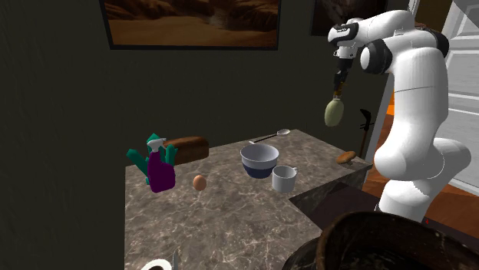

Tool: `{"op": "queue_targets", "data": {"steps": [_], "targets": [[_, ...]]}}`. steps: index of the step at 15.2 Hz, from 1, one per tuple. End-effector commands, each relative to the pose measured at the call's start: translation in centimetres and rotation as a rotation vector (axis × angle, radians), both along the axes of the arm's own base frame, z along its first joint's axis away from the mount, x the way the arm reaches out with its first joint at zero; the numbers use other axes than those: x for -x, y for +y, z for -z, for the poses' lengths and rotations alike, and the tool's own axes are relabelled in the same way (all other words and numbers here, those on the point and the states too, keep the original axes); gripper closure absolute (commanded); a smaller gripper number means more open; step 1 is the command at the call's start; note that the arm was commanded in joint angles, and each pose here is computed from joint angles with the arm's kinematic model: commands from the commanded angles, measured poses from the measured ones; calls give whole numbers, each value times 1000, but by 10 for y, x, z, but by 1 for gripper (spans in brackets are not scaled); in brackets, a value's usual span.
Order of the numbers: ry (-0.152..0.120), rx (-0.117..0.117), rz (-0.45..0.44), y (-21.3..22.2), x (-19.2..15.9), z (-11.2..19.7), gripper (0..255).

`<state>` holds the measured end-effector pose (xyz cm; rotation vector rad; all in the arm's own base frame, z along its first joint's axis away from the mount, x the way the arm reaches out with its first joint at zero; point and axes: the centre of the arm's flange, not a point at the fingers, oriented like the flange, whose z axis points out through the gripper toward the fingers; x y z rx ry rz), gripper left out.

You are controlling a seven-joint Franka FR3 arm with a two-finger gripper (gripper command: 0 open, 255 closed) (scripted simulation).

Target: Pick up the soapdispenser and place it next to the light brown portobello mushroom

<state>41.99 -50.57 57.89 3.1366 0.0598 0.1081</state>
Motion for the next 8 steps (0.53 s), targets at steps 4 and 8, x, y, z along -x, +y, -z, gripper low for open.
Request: {"op": "queue_targets", "data": {"steps": [4,8], "targets": [[0,0,-2,-21,2,18,255],[0,0,-2,-21,2,39,255]]}}
